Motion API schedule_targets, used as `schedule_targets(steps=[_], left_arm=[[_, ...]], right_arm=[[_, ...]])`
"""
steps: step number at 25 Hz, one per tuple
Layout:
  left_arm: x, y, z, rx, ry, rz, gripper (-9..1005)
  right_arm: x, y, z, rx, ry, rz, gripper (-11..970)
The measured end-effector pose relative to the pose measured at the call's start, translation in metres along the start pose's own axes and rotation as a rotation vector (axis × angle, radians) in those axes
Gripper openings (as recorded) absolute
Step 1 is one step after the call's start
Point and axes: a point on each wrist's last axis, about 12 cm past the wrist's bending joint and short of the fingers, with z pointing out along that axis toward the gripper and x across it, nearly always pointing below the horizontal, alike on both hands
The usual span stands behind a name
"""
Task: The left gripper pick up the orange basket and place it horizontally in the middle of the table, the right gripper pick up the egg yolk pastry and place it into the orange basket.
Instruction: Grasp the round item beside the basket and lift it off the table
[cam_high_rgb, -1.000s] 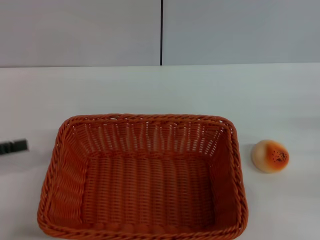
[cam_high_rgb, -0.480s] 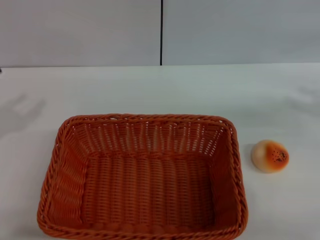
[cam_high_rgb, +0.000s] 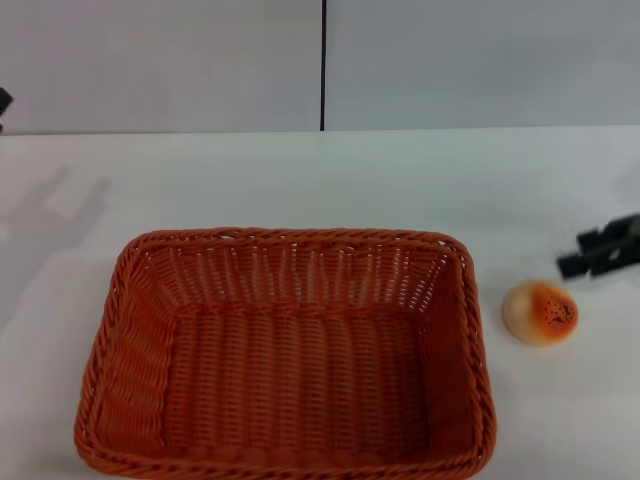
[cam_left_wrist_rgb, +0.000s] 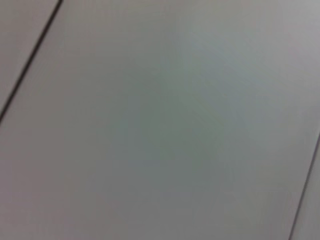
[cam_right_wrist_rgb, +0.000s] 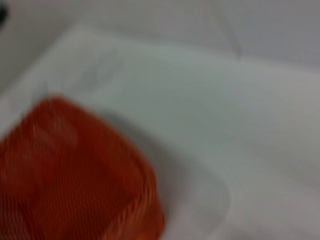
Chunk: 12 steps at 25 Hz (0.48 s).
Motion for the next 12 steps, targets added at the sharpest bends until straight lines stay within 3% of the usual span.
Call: schedule_targets(steps=[3, 12], left_arm=[[0.003, -0.001, 0.001, -0.002, 0.004, -0.008, 667], [0.006, -0.003, 0.004, 0.003, 0.003, -0.028, 667]], right_arm=[[-0.005, 0.007, 0.021, 0.016, 0.132, -0.041, 657], [-0.014, 0.01, 0.047, 0.105, 0.251, -0.064, 652]])
